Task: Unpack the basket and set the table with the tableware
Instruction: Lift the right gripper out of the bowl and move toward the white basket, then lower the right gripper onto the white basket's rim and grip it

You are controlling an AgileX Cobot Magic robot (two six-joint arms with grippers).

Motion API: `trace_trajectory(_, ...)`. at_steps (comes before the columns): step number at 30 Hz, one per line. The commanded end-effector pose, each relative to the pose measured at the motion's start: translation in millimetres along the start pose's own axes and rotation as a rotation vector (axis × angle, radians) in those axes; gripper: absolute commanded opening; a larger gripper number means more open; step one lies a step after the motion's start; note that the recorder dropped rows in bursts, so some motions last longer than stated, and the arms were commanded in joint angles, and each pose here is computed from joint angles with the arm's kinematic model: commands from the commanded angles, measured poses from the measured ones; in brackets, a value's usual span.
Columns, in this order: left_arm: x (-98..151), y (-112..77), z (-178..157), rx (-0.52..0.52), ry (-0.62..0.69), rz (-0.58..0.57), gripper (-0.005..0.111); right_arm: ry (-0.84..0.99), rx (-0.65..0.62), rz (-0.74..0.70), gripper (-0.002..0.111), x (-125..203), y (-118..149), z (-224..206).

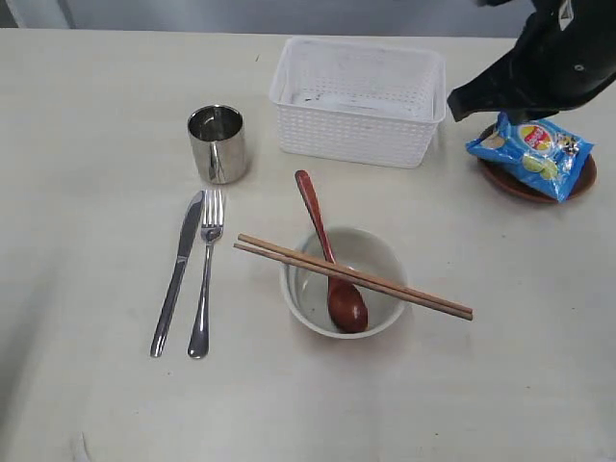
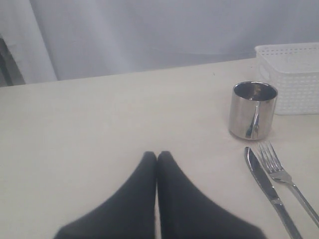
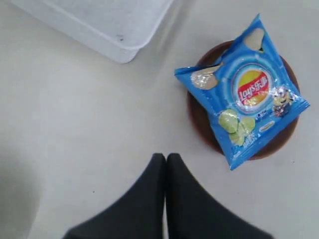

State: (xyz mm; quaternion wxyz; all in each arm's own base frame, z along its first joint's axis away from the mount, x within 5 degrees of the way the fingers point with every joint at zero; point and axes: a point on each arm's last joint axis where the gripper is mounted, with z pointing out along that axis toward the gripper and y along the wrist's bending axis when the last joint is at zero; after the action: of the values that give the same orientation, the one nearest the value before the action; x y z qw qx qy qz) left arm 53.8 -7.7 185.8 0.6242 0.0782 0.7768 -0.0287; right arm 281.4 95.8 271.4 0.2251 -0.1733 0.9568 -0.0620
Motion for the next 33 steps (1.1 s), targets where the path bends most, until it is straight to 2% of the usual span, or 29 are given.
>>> trace_trajectory(1,-0.3,0.0,0.0,-0.001,-0.009,-0.005,0.000,0.038,0.026,0.074,0.000,-2.5,-17.0,28.3)
trace_trajectory(4,-0.3,0.0,0.0,-0.001,-0.009,-0.005,0.000,0.081,0.033,0.103,0.000,-1.8,-24.3,51.7)
trace_trajectory(7,-0.3,0.0,0.0,-0.001,-0.009,-0.005,0.000,0.091,0.021,0.093,0.000,-3.1,-21.3,67.8)
trace_trajectory(9,-0.3,0.0,0.0,-0.001,-0.009,-0.005,0.000,0.053,-0.030,0.074,0.000,-7.6,-13.3,72.9)
trace_trajectory(13,-0.3,0.0,0.0,-0.001,-0.009,-0.005,0.000,-0.060,-0.179,-0.046,0.000,-18.8,10.8,71.0)
trace_trajectory(17,-0.3,0.0,0.0,-0.001,-0.009,-0.005,0.000,-0.146,-0.228,-0.174,0.001,-30.4,25.8,63.0)
trace_trajectory(19,-0.3,0.0,0.0,-0.001,-0.009,-0.005,0.000,-0.172,-0.227,-0.235,0.007,-34.5,29.6,59.8)
trace_trajectory(25,-0.3,0.0,0.0,-0.001,-0.009,-0.005,0.000,-0.214,-0.229,-0.250,0.043,-54.1,28.8,51.5)
trace_trajectory(28,-0.3,0.0,0.0,-0.001,-0.009,-0.005,0.000,-0.167,-0.246,-0.291,0.046,-65.7,31.9,54.9)
trace_trajectory(33,-0.3,0.0,0.0,-0.001,-0.009,-0.005,0.000,-0.087,-0.279,-0.535,0.046,-72.9,47.8,78.3)
